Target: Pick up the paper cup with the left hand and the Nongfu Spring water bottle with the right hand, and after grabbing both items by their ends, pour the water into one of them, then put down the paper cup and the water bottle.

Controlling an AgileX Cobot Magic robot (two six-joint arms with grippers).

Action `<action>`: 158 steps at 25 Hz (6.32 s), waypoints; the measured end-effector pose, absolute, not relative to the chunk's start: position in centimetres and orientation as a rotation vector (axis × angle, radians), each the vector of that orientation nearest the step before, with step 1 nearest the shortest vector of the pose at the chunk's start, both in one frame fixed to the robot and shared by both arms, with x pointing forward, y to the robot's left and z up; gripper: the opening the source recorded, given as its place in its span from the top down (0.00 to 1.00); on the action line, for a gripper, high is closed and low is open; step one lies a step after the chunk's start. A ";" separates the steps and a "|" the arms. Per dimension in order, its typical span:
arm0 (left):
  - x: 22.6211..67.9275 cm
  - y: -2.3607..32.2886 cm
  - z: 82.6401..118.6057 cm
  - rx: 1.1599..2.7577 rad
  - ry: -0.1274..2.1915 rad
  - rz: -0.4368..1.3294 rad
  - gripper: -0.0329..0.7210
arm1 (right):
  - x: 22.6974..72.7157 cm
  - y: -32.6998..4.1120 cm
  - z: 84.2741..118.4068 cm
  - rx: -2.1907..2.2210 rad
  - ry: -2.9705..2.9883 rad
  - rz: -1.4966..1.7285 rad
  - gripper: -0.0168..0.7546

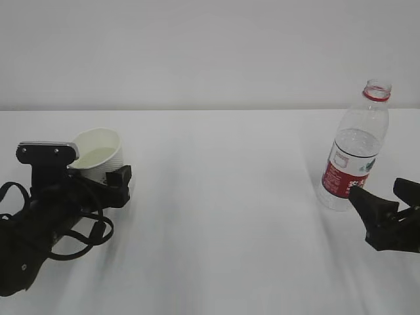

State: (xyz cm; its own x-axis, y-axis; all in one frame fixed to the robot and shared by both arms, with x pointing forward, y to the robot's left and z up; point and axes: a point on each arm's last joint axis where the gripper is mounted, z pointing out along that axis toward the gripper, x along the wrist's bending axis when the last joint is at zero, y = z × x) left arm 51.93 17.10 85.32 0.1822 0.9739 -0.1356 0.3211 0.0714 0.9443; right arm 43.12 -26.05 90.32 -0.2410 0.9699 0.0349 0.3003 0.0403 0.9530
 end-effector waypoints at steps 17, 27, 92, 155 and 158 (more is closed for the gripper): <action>49.7 17.9 84.4 1.473 1.399 0.774 0.04 | 43.1 -26.0 90.3 1.315 1.623 1.232 0.21; 49.5 17.7 85.0 1.459 1.379 0.768 0.06 | 43.1 -26.0 90.3 1.322 1.619 1.236 0.21; 47.7 18.0 89.2 1.392 1.281 0.751 0.16 | 46.4 -26.2 92.2 1.260 1.478 1.250 0.21; 44.6 19.3 101.8 1.096 0.954 0.824 0.17 | 41.5 -27.6 106.5 0.999 1.109 1.388 0.21; 44.3 19.2 101.9 1.141 0.951 0.799 0.17 | 40.7 -27.7 107.3 0.989 1.097 1.397 0.21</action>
State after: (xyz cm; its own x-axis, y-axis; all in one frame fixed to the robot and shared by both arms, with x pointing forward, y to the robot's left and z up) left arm 44.26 19.18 101.93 0.3948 0.8963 -0.2022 -0.0450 0.2386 0.9701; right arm 40.74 -27.74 107.26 -0.1034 0.9946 0.0004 -0.2353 -0.0249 0.9716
